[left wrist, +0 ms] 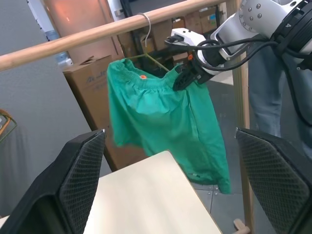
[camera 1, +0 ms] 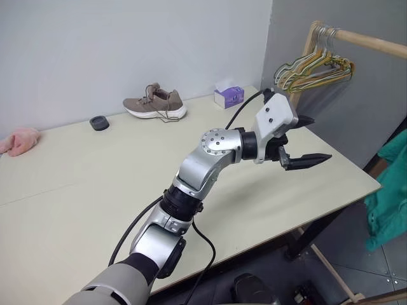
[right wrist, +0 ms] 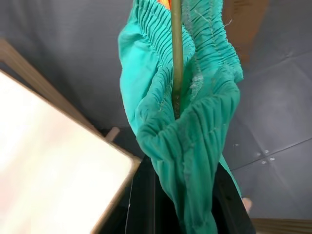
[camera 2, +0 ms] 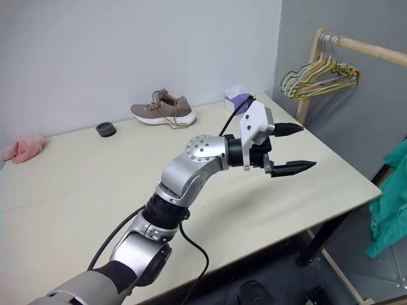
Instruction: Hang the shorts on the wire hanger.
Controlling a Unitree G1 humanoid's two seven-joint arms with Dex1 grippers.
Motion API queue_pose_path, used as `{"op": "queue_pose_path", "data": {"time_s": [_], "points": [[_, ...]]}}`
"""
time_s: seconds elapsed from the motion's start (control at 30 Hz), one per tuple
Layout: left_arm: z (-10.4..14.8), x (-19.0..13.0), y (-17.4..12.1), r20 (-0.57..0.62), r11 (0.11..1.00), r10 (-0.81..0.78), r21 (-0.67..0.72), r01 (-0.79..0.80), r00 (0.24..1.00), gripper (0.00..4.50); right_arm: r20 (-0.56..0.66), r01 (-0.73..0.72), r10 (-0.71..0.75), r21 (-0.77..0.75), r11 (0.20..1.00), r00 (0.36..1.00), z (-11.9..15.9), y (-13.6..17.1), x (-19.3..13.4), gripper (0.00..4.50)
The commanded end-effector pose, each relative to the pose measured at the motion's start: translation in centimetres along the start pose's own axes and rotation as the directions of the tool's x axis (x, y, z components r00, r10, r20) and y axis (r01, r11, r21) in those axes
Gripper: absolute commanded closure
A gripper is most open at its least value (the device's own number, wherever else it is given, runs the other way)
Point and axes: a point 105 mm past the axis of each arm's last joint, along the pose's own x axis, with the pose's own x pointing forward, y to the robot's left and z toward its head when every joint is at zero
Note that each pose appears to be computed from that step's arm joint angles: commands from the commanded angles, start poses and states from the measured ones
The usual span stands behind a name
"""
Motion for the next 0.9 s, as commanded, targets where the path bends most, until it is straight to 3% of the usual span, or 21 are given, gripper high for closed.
{"op": "queue_pose_path", "data": {"time_s": [0.03, 0.1, 0.3, 0.47, 0.7, 0.9], "points": [[1.6, 0.3, 0.0, 0.035, 0.999, -0.016, 0.046, 0.015, 0.999, 0.00, 0.088, -0.045, 0.041, 0.036, 0.998, 0.995, 1.8, 0.9, -1.3, 4.23], [1.6, 0.4, 0.0, 0.039, 0.999, -0.017, 0.044, 0.016, 0.999, 0.00, 0.127, -0.056, 0.048, 0.054, 0.997, 0.991, 2.3, 1.1, -1.7, 3.74], [1.8, 0.4, 0.2, 0.049, 1.000, -0.010, 0.028, 0.009, 0.999, 0.00, 0.214, -0.071, 0.060, 0.043, 0.997, 0.975, 3.7, 1.6, -2.7, 1.64], [1.6, 0.1, 0.5, 0.047, 1.000, 0.001, 0.016, -0.002, 0.999, 0.00, 0.353, -0.040, 0.029, 0.025, 0.999, 0.935, 6.8, 1.8, -4.1, 0.02], [0.9, -0.5, 0.6, 0.026, 1.000, 0.014, 0.006, -0.014, 1.000, 0.00, 0.520, -0.046, 0.046, -0.012, 0.999, 0.853, 10.1, 4.0, -5.7, 0.02], [0.6, -1.1, 1.0, 0.010, 0.999, 0.041, 0.006, -0.041, 0.999, 0.00, 0.708, 0.083, 0.087, -0.201, 0.976, 0.701, 12.9, 6.5, -7.9, 0.02]]}}
